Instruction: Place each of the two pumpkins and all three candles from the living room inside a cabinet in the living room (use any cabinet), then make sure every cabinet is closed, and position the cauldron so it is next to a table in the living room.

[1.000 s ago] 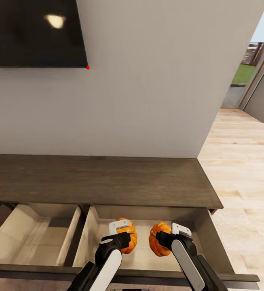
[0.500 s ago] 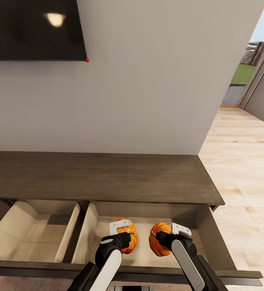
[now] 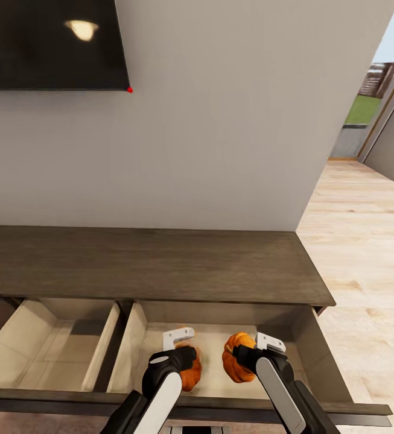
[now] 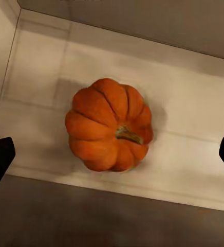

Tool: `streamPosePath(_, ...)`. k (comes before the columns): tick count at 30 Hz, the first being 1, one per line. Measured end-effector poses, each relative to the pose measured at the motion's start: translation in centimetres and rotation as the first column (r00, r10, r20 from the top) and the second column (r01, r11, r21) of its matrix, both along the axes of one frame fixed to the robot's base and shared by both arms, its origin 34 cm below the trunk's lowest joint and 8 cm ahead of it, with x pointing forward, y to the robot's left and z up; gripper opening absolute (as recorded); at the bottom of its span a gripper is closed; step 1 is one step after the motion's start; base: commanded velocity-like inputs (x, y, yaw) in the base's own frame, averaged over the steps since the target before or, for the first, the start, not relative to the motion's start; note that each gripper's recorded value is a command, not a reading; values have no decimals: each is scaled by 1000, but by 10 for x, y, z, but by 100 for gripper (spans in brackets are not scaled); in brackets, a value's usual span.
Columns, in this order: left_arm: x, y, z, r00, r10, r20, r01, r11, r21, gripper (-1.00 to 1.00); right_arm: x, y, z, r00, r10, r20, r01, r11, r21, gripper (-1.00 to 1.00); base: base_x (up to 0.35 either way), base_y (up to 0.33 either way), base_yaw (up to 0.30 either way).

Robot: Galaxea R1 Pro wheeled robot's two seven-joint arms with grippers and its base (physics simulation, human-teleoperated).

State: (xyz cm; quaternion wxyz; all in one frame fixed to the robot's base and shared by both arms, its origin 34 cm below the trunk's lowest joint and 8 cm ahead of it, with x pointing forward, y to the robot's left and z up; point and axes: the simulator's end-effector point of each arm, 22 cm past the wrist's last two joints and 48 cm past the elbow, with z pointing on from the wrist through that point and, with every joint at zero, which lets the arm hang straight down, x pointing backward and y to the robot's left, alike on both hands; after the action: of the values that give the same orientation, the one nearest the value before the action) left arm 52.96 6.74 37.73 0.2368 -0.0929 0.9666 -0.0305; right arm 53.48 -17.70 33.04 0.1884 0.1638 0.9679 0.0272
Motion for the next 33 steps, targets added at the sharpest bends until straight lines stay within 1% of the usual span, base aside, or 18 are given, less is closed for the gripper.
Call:
streamPosePath(8, 1, 2, 1, 1000, 8, 1, -8, 1000, 0, 100, 0, -1, 0, 1000, -2, -2, 2, 1000, -3, 100, 0, 0, 0)
streamPosePath(12, 4, 3, 10, 1000, 10, 1, -10, 1000, 1, 100, -1, -4, 5, 1000, -9, -12, 8, 1000, -12, 100, 0, 0, 0)
streamPosePath(16, 6, 2, 20, 1000, 11, -2, -11, 1000, -2, 100, 2, -11, 13, 999, -28, -16, 27, 1000, -13, 100, 0, 0, 0)
streamPosePath(20, 16, 5, 38, 1000, 29, 12, -29, 999, -22, 100, 4, -14, 22, 999, -36, -21, 36, 999, -13, 100, 0, 0, 0)
streamPosePath(25, 19, 10, 49, 999, 33, -2, -33, 999, -24, 100, 8, -14, 34, 999, -37, -19, 37, 999, -13, 100, -175, 0, 0)
streamPosePath(33, 23, 10, 67, 999, 34, -4, -34, 999, -24, 100, 13, -14, 53, 999, -39, -9, 39, 999, -11, 100, -116, 0, 0)
